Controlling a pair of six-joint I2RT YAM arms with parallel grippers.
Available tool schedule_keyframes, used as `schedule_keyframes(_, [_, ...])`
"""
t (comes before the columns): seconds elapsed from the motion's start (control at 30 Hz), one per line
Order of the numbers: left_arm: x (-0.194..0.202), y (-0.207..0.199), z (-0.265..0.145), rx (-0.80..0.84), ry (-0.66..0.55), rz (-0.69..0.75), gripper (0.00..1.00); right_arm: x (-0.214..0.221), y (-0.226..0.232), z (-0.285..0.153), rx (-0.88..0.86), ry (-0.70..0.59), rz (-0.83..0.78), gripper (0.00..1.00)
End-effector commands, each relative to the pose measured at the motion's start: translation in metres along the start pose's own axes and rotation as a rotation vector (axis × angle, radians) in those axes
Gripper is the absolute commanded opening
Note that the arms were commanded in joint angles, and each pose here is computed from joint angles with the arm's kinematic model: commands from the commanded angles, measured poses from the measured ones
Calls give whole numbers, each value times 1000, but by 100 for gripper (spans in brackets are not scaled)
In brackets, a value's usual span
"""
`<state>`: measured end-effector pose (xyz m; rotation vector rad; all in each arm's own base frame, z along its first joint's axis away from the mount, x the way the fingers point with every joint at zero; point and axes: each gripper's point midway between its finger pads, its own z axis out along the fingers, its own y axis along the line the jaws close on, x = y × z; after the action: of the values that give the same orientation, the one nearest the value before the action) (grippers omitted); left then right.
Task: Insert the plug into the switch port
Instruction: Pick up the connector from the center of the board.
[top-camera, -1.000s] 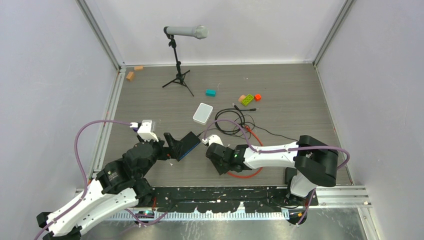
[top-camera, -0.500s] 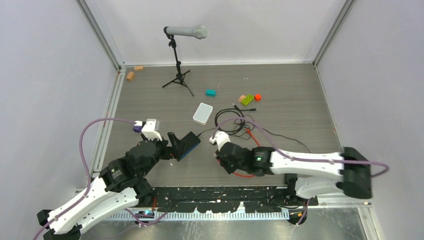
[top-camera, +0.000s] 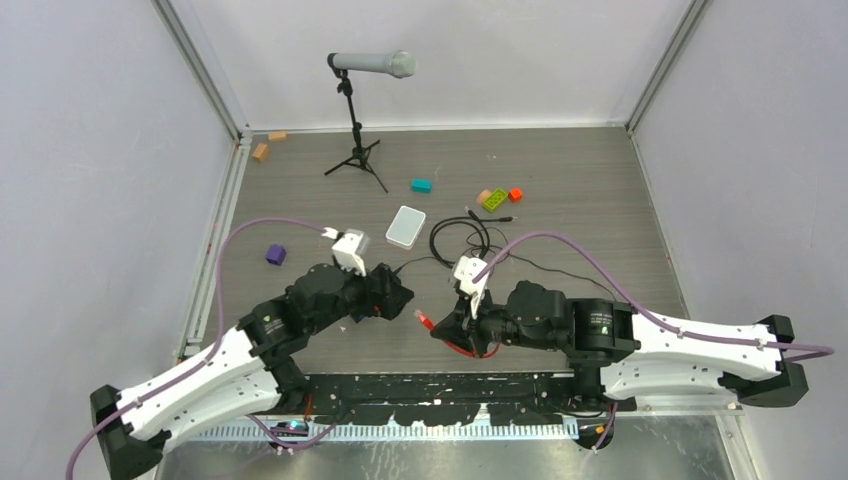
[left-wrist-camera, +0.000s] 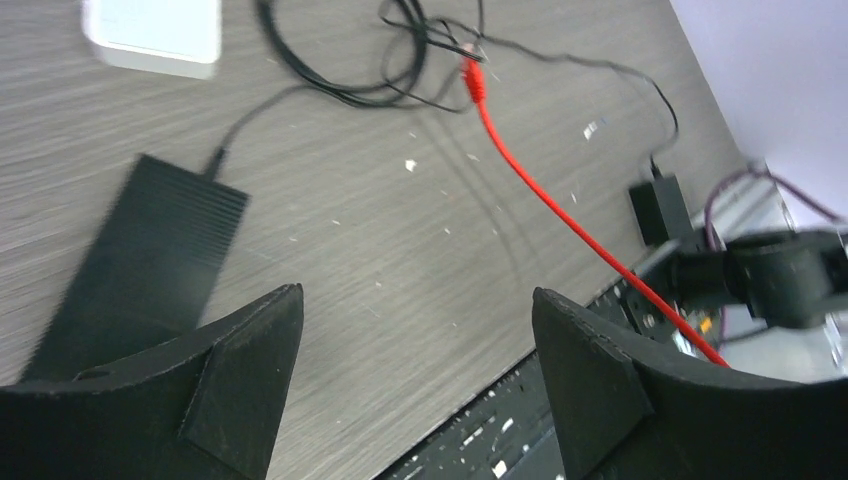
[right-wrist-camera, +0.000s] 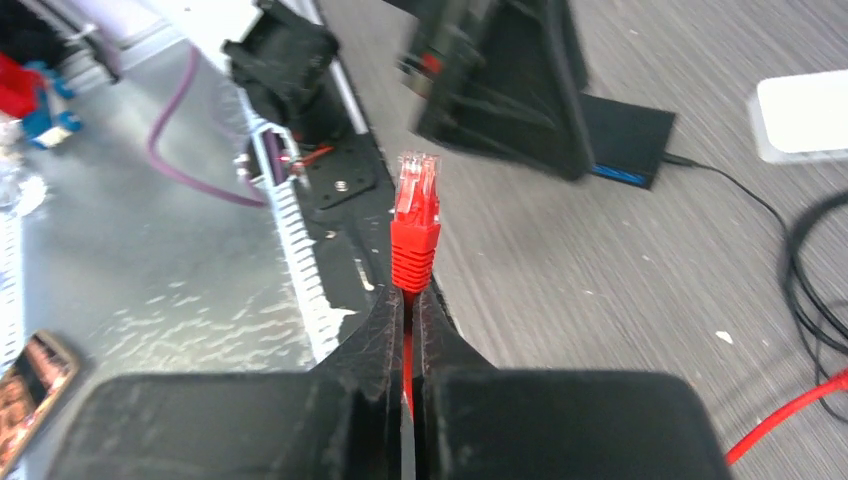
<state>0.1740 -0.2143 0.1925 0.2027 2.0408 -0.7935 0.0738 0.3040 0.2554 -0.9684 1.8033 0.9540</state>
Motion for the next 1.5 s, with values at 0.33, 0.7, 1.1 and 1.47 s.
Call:
schedule_keyframes(0.33, [-6, -108, -10, 607, -5, 130, 82, -52, 83, -17, -381, -132, -29, 0])
schedule_keyframes(0.7, [-41, -88, -41, 515, -199, 126, 93, -38, 65, -28, -299, -69, -29, 0])
schedule_keyframes(1.1, [-16, -129, -113, 911, -138, 355, 96, -24, 62, -39, -298, -5, -16, 0])
schedule_keyframes(1.47, [-18, -157, -134, 1125, -152, 499, 96, -33, 96, -40, -463, 30, -23, 0])
